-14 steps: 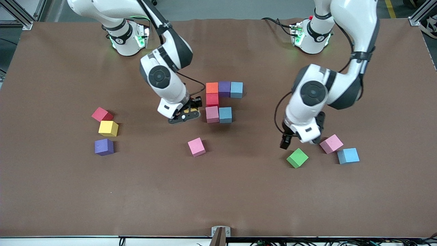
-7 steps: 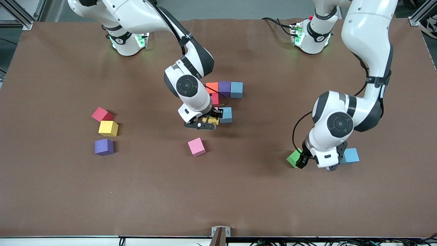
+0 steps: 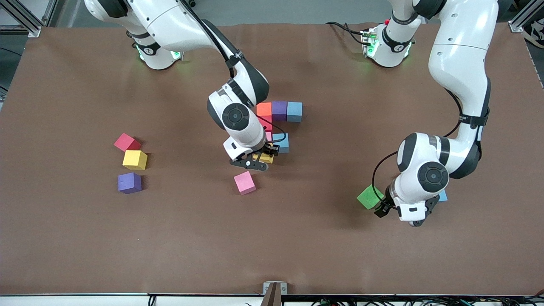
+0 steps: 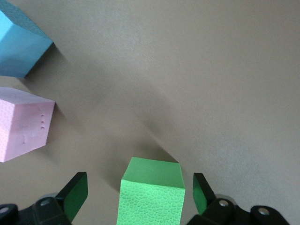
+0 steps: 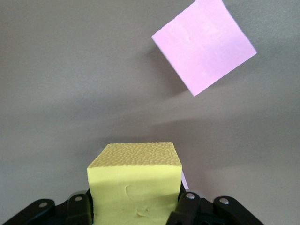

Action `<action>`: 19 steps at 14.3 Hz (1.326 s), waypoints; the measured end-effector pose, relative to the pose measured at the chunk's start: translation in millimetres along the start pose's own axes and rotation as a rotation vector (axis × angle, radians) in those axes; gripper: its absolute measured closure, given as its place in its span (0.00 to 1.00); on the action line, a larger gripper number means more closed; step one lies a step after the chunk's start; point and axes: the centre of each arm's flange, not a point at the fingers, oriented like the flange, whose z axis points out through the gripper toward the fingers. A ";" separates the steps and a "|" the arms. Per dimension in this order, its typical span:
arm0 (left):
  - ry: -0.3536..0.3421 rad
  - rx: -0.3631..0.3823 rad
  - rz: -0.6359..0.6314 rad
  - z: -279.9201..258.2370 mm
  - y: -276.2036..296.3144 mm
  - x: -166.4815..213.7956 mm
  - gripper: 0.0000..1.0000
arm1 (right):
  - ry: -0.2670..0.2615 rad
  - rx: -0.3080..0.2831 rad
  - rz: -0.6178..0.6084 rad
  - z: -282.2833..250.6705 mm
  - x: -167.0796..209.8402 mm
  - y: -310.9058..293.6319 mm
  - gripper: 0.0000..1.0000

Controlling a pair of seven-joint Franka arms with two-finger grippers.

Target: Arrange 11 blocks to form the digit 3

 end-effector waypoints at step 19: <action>-0.046 0.001 0.010 34.3 10.2 -21.1 0.25 | 0.064 -0.091 -0.083 52.3 15.5 0.1 0.43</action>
